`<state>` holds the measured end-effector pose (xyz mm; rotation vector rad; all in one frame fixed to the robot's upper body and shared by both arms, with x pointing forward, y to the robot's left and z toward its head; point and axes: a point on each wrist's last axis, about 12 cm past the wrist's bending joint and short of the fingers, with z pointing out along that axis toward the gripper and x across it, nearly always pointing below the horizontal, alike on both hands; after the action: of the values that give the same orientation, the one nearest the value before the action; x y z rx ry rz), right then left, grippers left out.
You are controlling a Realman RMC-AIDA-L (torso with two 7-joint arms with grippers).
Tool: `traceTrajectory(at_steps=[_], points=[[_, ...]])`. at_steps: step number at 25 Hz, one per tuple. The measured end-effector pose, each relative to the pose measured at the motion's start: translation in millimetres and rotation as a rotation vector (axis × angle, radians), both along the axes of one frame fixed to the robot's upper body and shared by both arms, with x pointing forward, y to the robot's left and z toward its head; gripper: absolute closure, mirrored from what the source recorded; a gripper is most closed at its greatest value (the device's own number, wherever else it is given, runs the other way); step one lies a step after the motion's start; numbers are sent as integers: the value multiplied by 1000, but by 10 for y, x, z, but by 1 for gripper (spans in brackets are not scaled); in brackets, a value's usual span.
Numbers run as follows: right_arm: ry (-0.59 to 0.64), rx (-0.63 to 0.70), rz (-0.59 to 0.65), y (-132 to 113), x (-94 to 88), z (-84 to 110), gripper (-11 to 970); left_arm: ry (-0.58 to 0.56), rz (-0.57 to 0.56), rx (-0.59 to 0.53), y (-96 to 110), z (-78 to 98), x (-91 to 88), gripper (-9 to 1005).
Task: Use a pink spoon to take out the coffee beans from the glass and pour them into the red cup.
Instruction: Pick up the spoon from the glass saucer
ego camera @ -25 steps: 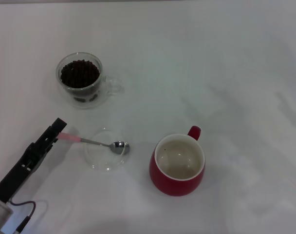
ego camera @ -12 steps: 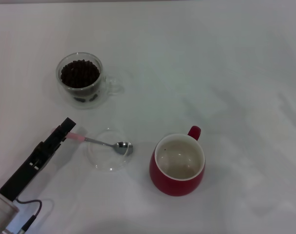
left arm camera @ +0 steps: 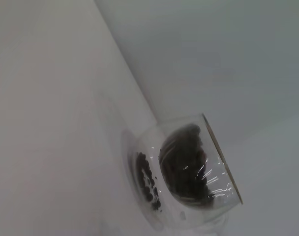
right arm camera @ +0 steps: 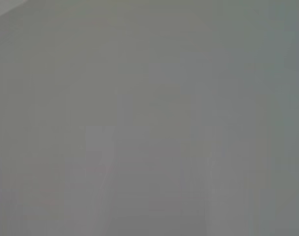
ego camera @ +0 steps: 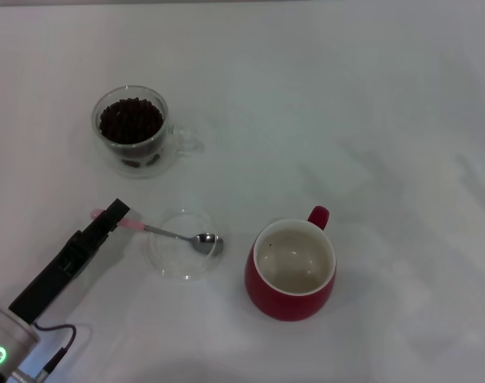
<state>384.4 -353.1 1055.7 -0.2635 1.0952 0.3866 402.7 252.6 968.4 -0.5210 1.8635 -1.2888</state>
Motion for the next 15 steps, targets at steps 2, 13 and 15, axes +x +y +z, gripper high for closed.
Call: traceTrajectory(at_steps=[2, 13, 15], points=[[3, 0, -4, -7, -20, -5, 174, 1, -2, 3, -5, -1, 10, 508], [-4, -11, -10, 4, -87, -16, 174, -9, 12, 25, 16, -10, 3, 699], [-9, -19, -11, 18, -101, -22, 174, -9, 25, 29, 40, -15, -15, 862]])
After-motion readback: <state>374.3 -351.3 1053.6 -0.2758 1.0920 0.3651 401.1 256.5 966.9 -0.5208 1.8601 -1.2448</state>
